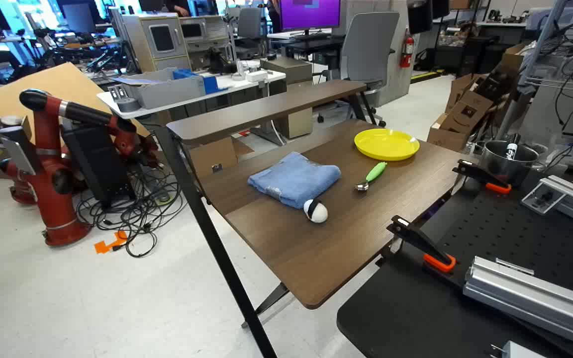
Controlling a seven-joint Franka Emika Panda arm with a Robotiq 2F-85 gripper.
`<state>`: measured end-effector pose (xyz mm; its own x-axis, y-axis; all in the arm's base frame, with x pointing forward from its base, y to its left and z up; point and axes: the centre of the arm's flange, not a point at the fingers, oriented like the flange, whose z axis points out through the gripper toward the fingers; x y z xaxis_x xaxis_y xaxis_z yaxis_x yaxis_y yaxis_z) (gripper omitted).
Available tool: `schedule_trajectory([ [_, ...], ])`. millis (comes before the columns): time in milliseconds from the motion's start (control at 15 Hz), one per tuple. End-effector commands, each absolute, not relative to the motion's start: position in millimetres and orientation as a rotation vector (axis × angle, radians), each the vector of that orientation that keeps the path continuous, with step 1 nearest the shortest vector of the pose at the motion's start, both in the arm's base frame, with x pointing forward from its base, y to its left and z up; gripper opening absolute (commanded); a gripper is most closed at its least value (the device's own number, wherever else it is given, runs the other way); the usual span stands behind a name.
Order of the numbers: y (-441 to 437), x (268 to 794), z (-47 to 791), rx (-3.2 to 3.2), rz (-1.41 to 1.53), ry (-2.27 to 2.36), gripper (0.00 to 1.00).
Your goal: Move the spoon backwards
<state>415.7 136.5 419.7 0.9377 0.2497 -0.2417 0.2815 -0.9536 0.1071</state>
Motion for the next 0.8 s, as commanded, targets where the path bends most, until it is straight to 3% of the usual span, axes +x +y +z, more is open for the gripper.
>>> schedule_trajectory([
  [0,136,416,420,2.954,-0.341,0.407,1.0],
  [733,128,459,360,2.599,-0.14,0.711,1.0],
])
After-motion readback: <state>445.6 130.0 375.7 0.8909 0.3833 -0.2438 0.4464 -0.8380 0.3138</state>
